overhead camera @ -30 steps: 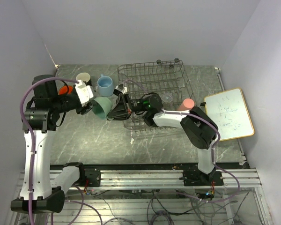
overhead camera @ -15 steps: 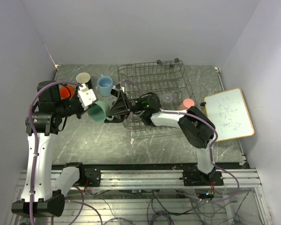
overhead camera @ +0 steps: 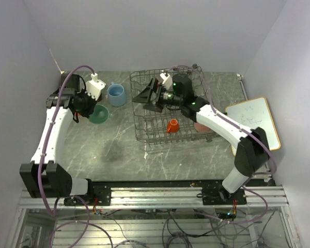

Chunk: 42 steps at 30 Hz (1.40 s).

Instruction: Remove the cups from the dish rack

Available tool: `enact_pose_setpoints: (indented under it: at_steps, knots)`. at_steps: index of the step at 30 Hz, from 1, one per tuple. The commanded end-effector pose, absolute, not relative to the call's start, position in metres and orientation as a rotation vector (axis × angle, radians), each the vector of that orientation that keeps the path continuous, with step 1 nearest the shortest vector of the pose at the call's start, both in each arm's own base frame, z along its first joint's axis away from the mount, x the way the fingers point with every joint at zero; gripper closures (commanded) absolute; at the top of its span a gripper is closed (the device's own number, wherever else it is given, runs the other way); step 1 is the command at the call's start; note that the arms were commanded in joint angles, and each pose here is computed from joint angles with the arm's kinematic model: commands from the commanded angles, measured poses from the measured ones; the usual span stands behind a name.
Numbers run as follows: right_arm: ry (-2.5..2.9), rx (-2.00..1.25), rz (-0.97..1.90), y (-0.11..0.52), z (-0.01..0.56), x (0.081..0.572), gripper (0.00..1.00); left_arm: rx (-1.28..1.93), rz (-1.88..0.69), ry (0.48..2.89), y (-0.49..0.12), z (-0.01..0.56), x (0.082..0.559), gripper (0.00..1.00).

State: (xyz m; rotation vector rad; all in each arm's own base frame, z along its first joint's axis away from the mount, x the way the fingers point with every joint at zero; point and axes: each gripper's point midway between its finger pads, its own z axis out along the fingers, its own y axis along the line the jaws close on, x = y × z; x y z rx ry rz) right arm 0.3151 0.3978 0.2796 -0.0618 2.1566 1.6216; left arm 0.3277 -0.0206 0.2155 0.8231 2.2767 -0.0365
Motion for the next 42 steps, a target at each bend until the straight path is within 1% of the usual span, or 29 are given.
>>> enact_pose_setpoints:
  at_steps: [1, 4, 8, 11, 14, 18, 23, 32, 38, 42]
  knots:
    - [2.298, 0.018, 1.039, 0.311, 0.231, 0.347, 0.0, 0.693, 0.104, 2.38, 0.004, 0.198, 0.35, 0.93]
    - [2.23, 0.082, 0.887, 0.267, 0.244, 0.365, 0.0, 0.677, 0.146, 2.456, 0.013, 0.174, 0.367, 0.93]
    - [2.179, 0.111, 0.504, 0.211, 0.25, 0.377, 0.0, 0.666, 0.198, 2.526, 0.023, 0.143, 0.389, 0.93]
    - [2.197, 0.107, 0.322, 0.183, 0.244, 0.375, 0.0, 0.672, 0.217, 2.562, 0.027, 0.126, 0.4, 0.93]
    - [2.23, 0.113, 0.205, 0.164, 0.232, 0.368, 0.0, 0.669, 0.215, 2.595, 0.028, 0.111, 0.411, 0.93]
    - [2.262, 0.139, 0.131, 0.144, 0.22, 0.36, 0.0, 0.649, 0.206, 2.617, 0.029, 0.098, 0.424, 0.93]
    - [2.284, 0.157, 0.112, 0.128, 0.215, 0.352, 0.0, 0.65, 0.19, 2.625, 0.028, 0.088, 0.433, 0.93]
    - [2.316, 0.215, 0.007, 0.101, 0.202, 0.338, 0.0, 0.617, 0.106, 2.631, 0.023, 0.063, 0.436, 0.93]
    - [2.328, 0.259, -0.06, 0.084, 0.192, 0.332, 0.0, 0.566, 0.065, 2.623, 0.031, 0.059, 0.441, 0.93]
    - [2.333, 0.289, -0.069, 0.078, 0.186, 0.331, 0.0, 0.576, 0.066, 2.604, 0.031, 0.061, 0.439, 0.8]
